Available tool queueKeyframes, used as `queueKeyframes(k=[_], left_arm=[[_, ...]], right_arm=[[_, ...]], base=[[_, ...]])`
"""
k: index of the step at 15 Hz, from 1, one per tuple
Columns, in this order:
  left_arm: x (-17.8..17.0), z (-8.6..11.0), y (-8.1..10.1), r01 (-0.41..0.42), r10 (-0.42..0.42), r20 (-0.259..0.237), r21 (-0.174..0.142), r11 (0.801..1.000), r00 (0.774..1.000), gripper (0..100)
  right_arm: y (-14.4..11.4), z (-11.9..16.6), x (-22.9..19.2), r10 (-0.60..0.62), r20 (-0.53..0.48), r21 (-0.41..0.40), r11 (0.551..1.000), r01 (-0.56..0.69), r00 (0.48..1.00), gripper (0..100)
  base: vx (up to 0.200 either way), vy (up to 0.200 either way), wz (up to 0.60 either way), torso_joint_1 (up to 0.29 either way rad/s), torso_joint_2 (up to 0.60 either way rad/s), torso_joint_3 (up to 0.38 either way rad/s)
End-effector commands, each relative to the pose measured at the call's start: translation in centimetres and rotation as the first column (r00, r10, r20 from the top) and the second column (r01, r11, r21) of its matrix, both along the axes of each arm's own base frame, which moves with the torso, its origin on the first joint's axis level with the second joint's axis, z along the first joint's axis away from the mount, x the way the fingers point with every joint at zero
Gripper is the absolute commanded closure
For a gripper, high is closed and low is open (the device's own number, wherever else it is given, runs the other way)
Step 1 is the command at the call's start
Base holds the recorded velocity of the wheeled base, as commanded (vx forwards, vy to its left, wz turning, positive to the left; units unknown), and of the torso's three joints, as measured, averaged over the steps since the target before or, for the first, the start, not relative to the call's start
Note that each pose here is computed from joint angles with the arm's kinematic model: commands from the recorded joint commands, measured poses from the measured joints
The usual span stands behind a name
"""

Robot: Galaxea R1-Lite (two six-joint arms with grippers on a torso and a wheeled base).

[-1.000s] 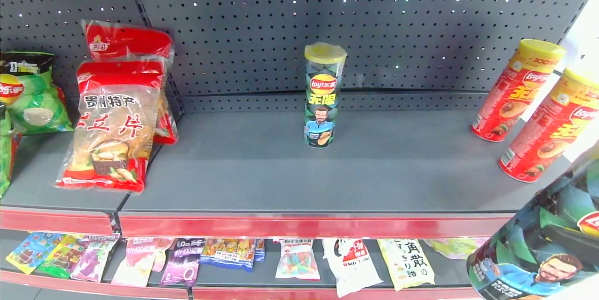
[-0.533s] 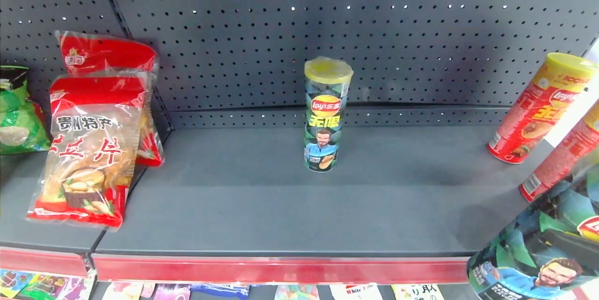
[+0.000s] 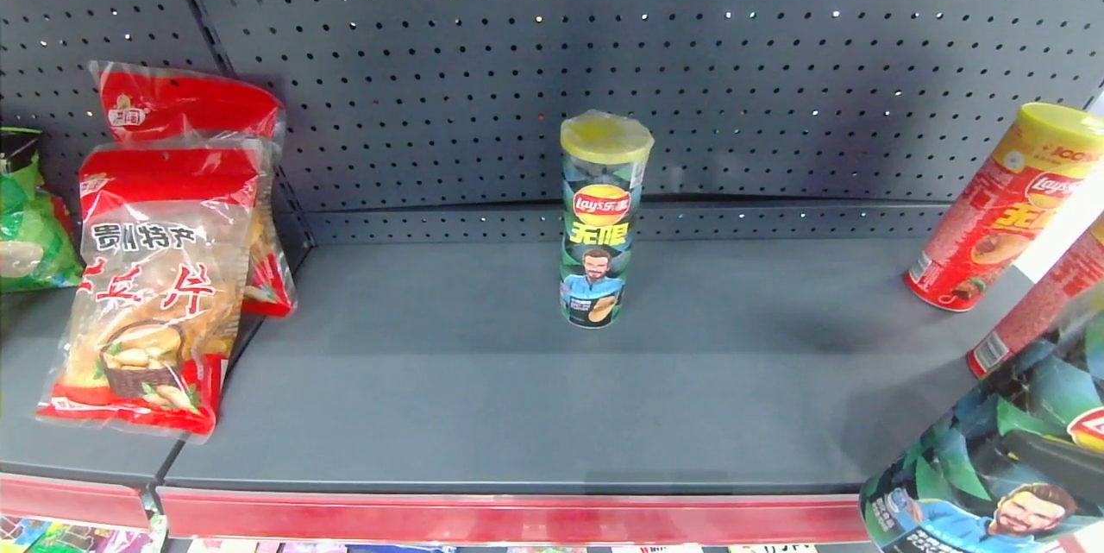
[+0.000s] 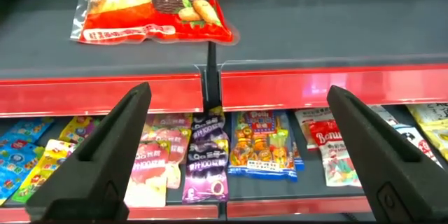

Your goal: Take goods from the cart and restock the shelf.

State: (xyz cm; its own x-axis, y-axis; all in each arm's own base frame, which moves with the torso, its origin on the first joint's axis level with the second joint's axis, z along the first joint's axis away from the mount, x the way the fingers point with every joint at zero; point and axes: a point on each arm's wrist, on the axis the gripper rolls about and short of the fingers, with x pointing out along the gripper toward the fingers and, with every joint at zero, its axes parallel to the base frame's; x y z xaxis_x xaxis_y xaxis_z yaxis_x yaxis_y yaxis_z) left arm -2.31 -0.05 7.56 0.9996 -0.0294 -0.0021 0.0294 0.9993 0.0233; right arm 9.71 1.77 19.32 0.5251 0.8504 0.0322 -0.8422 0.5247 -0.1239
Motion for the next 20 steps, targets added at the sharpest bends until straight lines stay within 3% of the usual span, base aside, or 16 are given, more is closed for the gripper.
queueKeyframes(k=[1, 4, 13, 17, 20], left_arm=[[0.0, 0.0, 0.0, 0.000, 0.000, -0.002, 0.001, 1.000, 1.000, 0], [0.0, 0.0, 0.0, 0.000, 0.000, -0.002, 0.001, 1.000, 1.000, 0], [0.0, 0.0, 0.0, 0.000, 0.000, -0.001, -0.002, 1.000, 1.000, 0], [0.0, 0.0, 0.0, 0.000, 0.000, -0.003, -0.002, 1.000, 1.000, 0], [0.0, 0.0, 0.0, 0.009, -0.009, -0.001, 0.013, 1.000, 1.000, 0]], right_arm=[[0.0, 0.0, 0.0, 0.003, 0.002, 0.000, 1.000, -0.003, 1.000, 100], [0.1, 0.0, 0.0, 0.006, 0.003, 0.000, 1.000, -0.006, 1.000, 100], [0.1, 0.8, -0.1, 0.006, 0.034, -0.001, 1.000, -0.006, 0.999, 100], [0.2, 2.2, 1.9, 0.024, 0.045, -0.006, 1.000, -0.024, 0.999, 100], [0.6, 1.9, 2.6, 0.050, 0.027, -0.012, 0.999, -0.050, 0.998, 100]], base=[[0.000, 0.000, 0.00, 0.000, 0.00, 0.000], [0.200, 0.000, 0.00, -0.006, 0.00, 0.001], [0.000, 0.000, 0.00, 0.000, 0.00, 0.000], [0.000, 0.000, 0.00, 0.000, 0.00, 0.000], [0.000, 0.000, 0.00, 0.000, 0.00, 0.000]])
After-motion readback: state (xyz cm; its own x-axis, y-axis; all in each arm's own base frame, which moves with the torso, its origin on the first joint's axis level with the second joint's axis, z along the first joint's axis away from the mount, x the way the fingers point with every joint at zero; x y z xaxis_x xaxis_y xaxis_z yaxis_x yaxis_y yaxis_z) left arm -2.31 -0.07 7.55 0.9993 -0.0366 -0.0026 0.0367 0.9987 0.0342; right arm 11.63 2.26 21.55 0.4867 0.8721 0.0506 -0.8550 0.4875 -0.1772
